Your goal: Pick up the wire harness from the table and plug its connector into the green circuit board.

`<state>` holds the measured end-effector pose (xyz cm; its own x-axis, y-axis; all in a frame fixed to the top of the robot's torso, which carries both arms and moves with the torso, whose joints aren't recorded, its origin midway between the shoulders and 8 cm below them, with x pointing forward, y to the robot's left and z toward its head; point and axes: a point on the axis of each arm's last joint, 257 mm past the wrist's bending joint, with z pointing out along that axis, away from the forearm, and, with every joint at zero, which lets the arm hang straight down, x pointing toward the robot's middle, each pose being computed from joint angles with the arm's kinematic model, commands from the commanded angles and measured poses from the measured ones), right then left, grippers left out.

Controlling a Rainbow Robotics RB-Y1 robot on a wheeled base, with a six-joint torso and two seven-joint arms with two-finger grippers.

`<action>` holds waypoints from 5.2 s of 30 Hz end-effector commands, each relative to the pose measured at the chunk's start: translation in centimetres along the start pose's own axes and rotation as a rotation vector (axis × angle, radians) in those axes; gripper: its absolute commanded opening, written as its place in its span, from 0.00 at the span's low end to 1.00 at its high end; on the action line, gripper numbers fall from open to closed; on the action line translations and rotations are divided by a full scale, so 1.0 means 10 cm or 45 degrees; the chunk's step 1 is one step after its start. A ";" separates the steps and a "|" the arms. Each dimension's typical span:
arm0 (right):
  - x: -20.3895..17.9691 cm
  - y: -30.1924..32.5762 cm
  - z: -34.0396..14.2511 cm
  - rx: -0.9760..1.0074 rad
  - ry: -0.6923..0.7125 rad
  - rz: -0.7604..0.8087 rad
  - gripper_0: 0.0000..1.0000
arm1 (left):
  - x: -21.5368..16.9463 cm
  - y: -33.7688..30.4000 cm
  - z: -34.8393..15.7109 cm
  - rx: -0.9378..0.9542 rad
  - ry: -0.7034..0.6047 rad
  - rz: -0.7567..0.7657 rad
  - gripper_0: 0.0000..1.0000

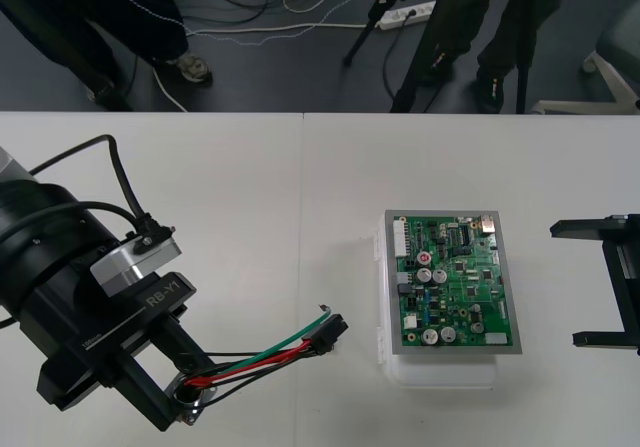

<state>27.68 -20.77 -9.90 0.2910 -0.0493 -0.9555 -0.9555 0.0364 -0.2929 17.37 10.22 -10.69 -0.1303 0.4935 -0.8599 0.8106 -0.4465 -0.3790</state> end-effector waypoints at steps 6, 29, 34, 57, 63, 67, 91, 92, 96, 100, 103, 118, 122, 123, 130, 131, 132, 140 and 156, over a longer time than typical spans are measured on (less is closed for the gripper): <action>-0.11 0.02 -0.07 -0.018 0.024 -0.083 1.00 | -0.14 0.02 0.13 0.114 -0.018 -0.023 0.00; -0.28 -0.06 0.07 -0.072 -0.041 -0.013 1.00 | -0.18 0.06 0.15 0.122 -0.043 -0.055 0.00; -0.39 -0.02 0.23 -0.135 -0.134 0.034 1.00 | -0.19 0.05 0.15 0.124 -0.047 -0.058 0.00; -0.69 -0.36 0.84 -0.206 -0.244 0.087 1.00 | -0.25 0.04 0.16 0.138 -0.075 -0.082 0.00; -0.70 -0.40 0.99 -0.221 -0.249 0.105 1.00 | -0.26 0.04 0.16 0.139 -0.078 -0.082 0.00; -0.73 -0.41 1.07 -0.215 -0.238 0.103 1.00 | -0.26 0.04 0.16 0.139 -0.078 -0.080 0.00; -1.07 0.04 1.48 -0.321 -0.317 0.178 1.00 | -0.28 0.07 0.16 0.122 -0.091 -0.083 0.00; -1.07 0.09 1.50 -0.346 -0.308 0.183 1.00 | -0.28 0.07 0.16 0.122 -0.091 -0.083 0.00; -1.11 0.15 1.52 -0.377 -0.293 0.166 1.00 | -0.28 0.07 0.16 0.123 -0.090 -0.084 0.00; -1.13 0.18 1.54 -0.402 -0.291 0.151 1.00 | -0.28 0.08 0.16 0.119 -0.093 -0.083 0.00; -1.13 0.22 1.56 -0.417 -0.292 0.154 1.00 | -0.28 0.08 0.17 0.119 -0.095 -0.088 0.00; -1.20 0.36 1.73 -0.472 -0.414 0.208 1.00 | -0.30 0.08 0.16 0.118 -0.103 -0.089 0.00; -1.24 0.38 1.75 -0.488 -0.456 0.210 1.00 | -0.30 0.08 0.17 0.119 -0.109 -0.091 0.00; -1.25 0.38 1.76 -0.488 -0.461 0.209 1.00 | -0.30 0.08 0.16 0.120 -0.108 -0.089 0.00; -1.28 0.41 1.80 -0.503 -0.485 0.215 1.00 | -0.31 0.08 0.16 0.117 -0.112 -0.091 0.00; -1.28 0.44 1.82 -0.519 -0.488 0.222 1.00 | -0.32 0.09 0.16 0.115 -0.112 -0.089 0.00; -1.28 0.44 1.82 -0.519 -0.488 0.222 1.00 | -0.32 0.09 0.16 0.115 -0.112 -0.089 0.00; -1.34 0.47 1.89 -0.544 -0.518 0.221 1.00 | -0.32 0.10 0.16 0.111 -0.119 -0.095 0.00; -1.34 0.54 1.94 -0.571 -0.534 0.241 0.71 | -0.33 0.10 0.16 0.111 -0.121 -0.094 0.00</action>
<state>20.75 -1.15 -0.41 0.0490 0.2989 -0.9530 -0.9152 -0.3687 -0.1627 17.95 7.65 -9.90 -0.2258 0.4466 -0.8658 0.7673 -0.4661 -0.4405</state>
